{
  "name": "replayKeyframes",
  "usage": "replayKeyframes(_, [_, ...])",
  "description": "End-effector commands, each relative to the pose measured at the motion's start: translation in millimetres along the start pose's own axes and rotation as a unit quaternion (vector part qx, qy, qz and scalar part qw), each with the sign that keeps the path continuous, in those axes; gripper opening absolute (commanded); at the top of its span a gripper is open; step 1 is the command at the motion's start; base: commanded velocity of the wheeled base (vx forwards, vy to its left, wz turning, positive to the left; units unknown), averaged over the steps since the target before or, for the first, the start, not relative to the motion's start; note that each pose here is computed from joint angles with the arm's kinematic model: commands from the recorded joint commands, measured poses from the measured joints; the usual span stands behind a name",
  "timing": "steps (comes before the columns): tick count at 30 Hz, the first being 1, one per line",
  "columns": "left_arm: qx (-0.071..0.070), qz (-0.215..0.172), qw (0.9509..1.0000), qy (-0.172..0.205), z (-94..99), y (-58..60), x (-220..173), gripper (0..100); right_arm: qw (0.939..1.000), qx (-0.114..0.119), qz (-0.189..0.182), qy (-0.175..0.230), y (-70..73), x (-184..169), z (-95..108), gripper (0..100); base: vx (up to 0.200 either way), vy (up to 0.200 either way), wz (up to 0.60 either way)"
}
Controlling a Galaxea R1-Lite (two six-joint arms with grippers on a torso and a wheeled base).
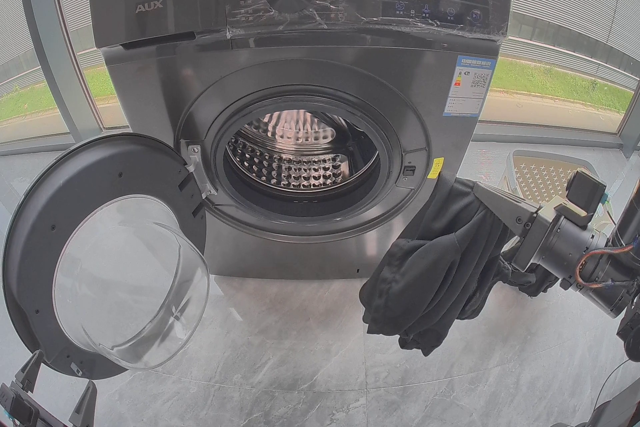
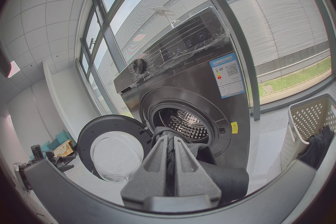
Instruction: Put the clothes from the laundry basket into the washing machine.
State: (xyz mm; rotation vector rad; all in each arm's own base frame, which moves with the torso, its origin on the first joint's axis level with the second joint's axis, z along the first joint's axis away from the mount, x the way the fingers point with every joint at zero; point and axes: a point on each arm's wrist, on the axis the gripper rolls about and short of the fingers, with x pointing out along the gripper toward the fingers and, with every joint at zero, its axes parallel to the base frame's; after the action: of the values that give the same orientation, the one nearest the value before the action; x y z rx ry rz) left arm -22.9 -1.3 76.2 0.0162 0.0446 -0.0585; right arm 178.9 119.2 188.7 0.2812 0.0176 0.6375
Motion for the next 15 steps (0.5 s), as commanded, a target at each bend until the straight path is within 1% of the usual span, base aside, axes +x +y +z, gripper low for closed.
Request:
replayKeyframes(1, [0.000, 0.001, 1.0000, -0.001, -4.9, -0.1, 0.0, 100, 1.0000, -0.003, 0.006, 0.005, 0.8, -0.4, -2.0, 0, 0.000, 0.000, 0.00])
replayKeyframes(4, [0.000, 0.001, 1.0000, -0.001, -4.9, -0.1, 0.0, 100, 0.9999, -0.010, 0.008, 0.011, 0.6, -1.4, -4.6, 0, 0.000, 0.000, 0.00])
replayKeyframes(7, [0.000, 0.001, 1.0000, -0.001, -4.9, -0.1, 0.0, 100, 0.9997, -0.013, 0.012, 0.015, 1.8, -2.1, -6.5, 0, 0.000, 0.000, 0.00])
replayKeyframes(11, [-0.001, 0.000, 1.0000, -0.001, -4.9, -0.1, 0.0, 100, 0.9997, -0.013, 0.015, 0.016, 3.4, -2.1, -6.9, 0, 0.200, 0.000, 0.00])
replayKeyframes(15, [0.000, 0.000, 1.0000, -0.001, -4.9, -0.1, 0.0, 100, 0.9995, -0.014, 0.017, 0.022, 4.0, -3.9, -9.8, 0, 0.000, 0.000, 0.00])
